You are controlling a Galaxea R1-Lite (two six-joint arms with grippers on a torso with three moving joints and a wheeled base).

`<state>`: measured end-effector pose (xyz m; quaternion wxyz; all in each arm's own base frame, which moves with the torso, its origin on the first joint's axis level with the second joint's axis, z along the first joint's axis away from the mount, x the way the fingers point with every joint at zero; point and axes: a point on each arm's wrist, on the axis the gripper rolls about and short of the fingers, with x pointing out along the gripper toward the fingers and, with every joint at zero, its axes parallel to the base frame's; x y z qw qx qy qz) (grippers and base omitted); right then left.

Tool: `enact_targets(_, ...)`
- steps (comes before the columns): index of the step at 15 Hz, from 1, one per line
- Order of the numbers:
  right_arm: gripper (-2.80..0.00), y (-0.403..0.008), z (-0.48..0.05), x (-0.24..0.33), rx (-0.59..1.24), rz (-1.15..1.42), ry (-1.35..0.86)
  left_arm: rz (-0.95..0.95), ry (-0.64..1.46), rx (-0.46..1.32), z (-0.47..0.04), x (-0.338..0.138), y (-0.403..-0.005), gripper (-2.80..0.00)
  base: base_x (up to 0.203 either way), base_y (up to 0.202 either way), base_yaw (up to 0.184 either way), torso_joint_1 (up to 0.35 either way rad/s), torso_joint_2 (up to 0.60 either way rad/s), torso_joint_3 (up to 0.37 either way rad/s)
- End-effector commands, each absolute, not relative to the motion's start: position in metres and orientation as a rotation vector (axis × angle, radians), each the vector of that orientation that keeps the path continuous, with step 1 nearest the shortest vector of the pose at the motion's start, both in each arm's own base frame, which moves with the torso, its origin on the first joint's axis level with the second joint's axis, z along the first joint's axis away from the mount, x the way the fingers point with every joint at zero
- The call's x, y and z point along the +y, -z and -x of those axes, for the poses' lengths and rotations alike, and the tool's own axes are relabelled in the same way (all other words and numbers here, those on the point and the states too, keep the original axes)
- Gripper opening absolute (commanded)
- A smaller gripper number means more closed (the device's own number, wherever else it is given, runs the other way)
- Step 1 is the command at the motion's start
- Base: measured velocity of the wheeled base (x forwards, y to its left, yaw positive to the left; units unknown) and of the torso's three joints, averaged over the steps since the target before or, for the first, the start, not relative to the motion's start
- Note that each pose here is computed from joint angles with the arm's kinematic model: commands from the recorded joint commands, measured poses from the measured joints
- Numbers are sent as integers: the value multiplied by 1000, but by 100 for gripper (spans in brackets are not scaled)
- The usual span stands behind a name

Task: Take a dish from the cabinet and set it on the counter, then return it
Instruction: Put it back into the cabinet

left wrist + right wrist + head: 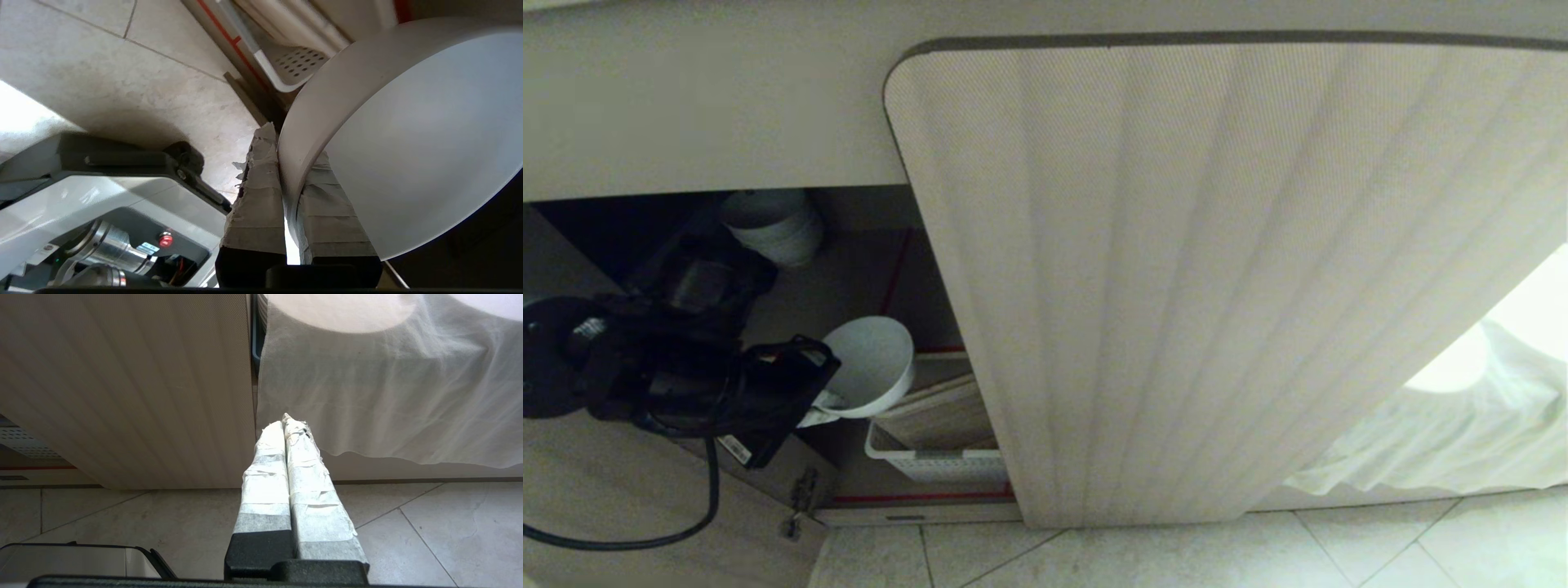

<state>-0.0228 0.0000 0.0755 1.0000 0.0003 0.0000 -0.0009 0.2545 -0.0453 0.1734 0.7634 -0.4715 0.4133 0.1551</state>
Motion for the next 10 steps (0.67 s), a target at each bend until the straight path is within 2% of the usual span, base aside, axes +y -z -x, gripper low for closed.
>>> enact_targets(1,-280,-75,23,0,0,-2,2,1034,-335,890,-256,-45,-176,-280,0,0,0,0,0,0)
enact_targets(10,-280,-75,23,0,0,0,2,1030,-345,864,-270,-47,-178,-280,0,0,0,0,0,0)
